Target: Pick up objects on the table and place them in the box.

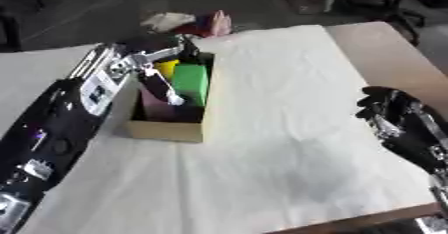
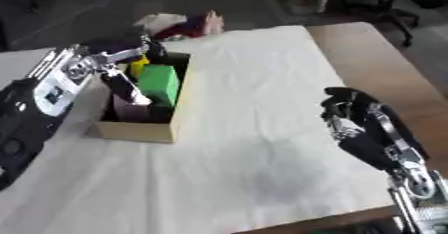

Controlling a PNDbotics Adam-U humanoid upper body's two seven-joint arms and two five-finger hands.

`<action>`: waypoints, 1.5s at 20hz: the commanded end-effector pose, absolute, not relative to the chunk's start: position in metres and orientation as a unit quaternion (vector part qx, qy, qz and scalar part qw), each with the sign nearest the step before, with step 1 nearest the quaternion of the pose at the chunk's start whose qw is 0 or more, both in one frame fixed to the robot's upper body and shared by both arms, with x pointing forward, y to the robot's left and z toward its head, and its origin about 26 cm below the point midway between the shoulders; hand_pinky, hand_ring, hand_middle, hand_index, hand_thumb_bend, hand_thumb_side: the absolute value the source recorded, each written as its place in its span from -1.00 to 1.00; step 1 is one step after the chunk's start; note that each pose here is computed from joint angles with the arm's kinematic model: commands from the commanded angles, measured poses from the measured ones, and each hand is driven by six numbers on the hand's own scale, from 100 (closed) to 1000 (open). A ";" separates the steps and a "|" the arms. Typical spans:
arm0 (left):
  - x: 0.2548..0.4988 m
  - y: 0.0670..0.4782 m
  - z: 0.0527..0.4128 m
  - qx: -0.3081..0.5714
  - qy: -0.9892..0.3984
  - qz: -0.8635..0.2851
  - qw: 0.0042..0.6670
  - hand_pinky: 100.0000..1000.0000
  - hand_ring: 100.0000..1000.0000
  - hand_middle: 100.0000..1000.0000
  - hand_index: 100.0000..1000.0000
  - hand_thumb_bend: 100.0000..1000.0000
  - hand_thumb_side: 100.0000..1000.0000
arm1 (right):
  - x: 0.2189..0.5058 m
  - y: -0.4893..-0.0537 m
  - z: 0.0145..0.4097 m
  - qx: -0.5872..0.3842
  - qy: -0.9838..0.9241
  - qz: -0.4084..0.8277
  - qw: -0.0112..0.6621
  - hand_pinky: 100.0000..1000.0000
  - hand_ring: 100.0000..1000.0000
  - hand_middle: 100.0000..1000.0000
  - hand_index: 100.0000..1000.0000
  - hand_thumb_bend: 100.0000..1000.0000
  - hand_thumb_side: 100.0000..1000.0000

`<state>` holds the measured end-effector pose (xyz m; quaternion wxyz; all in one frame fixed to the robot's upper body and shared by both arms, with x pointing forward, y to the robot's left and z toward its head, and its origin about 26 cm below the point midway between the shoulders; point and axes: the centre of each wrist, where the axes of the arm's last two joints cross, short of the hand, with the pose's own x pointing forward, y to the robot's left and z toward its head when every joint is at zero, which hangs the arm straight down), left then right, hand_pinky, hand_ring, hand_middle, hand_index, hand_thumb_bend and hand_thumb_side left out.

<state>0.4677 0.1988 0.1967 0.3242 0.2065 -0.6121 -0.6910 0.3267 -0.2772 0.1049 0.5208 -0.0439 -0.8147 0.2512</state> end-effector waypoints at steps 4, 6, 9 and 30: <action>0.469 0.202 0.205 0.202 -0.579 -0.719 0.326 0.44 0.22 0.17 0.53 0.08 -0.73 | 0.330 -0.277 0.113 -0.043 -0.821 0.257 0.508 0.40 0.19 0.19 0.60 -1.00 -0.29; 0.468 0.204 0.206 0.193 -0.576 -0.723 0.330 0.48 0.33 0.30 0.60 0.40 -0.60 | 0.330 -0.277 0.113 -0.042 -0.821 0.257 0.508 0.40 0.18 0.19 0.60 -1.00 -0.29; 0.466 0.205 0.212 0.187 -0.577 -0.724 0.328 0.56 0.43 0.42 0.66 0.68 -0.55 | 0.330 -0.277 0.113 -0.043 -0.821 0.257 0.508 0.40 0.17 0.19 0.60 -1.00 -0.29; 0.473 0.382 0.225 0.480 -0.552 -0.418 0.539 0.51 0.40 0.38 0.62 0.42 -0.59 | 0.329 -0.277 0.110 -0.041 -0.817 0.263 0.512 0.41 0.18 0.19 0.60 -1.00 -0.26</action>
